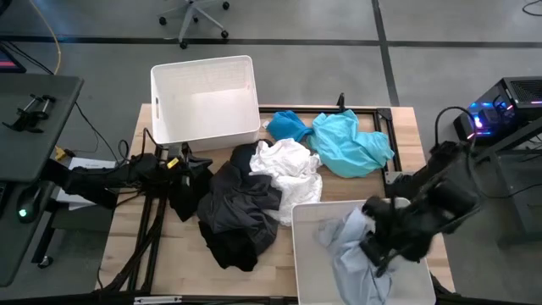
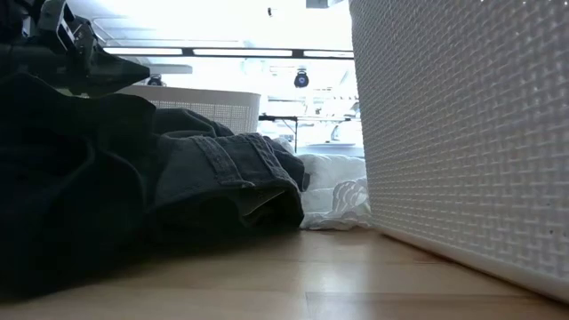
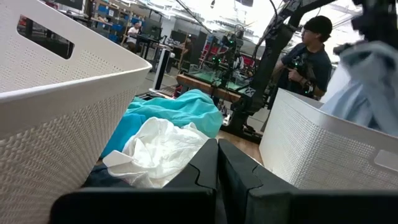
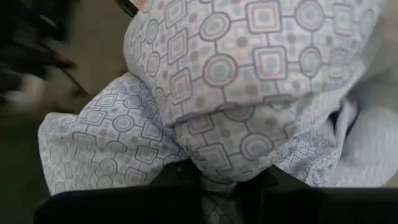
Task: Sort clothes
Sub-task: Put the light blue shirt into the bottom white bin
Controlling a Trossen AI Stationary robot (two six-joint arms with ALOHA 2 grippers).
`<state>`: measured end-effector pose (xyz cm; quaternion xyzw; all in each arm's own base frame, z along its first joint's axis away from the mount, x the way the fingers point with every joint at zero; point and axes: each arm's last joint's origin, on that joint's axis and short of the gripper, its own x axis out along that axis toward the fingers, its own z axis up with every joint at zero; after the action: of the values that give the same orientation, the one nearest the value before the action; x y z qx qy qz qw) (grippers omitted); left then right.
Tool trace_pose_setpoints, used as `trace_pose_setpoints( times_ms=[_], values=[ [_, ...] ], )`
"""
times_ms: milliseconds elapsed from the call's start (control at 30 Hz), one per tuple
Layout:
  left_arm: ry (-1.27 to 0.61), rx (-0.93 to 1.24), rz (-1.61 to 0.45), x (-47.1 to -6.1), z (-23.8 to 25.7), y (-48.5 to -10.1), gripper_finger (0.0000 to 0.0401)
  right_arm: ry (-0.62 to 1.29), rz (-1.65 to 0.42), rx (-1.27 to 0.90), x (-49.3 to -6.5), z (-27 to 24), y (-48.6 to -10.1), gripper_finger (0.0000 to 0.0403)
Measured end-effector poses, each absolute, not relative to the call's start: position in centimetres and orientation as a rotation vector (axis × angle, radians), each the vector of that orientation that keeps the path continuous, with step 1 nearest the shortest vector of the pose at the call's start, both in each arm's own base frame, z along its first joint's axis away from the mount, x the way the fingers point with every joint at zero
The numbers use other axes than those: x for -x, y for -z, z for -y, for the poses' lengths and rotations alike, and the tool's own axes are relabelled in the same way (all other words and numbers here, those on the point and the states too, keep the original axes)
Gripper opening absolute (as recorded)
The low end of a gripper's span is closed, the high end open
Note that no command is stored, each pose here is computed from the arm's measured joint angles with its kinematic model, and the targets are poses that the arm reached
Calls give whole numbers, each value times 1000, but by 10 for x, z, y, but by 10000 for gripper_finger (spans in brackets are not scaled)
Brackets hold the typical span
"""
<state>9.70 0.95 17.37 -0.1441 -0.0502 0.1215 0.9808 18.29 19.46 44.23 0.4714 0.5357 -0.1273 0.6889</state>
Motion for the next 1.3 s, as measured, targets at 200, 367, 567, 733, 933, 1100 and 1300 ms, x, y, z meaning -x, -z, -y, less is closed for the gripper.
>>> trace_pose_setpoints(
  times_ms=[200, 367, 567, 733, 933, 1100, 1300],
  values=[
    [-244, 290, 102, -97, -10, -174, 1, 345, -1307, -1011, -193, -200, -387, 35],
    [-244, 290, 101, -97, -10, -174, 1, 479, -1439, -963, -202, -196, -333, 36],
    [-244, 290, 101, -97, -10, -174, 1, 509, -1513, -987, -210, -192, -274, 39],
    [-244, 290, 101, -97, -10, -174, 1, 480, -1489, -1061, -214, -190, -228, 37],
    [-244, 290, 101, -97, -10, -174, 1, 565, -1472, -1121, -205, -182, -188, 38],
    [-244, 290, 102, -97, -10, -174, 1, 521, -1454, -1125, -201, -178, -169, 60],
    [-245, 290, 101, -97, -10, -174, 1, 545, -1473, -1115, -197, -174, -160, 131]
  ],
)
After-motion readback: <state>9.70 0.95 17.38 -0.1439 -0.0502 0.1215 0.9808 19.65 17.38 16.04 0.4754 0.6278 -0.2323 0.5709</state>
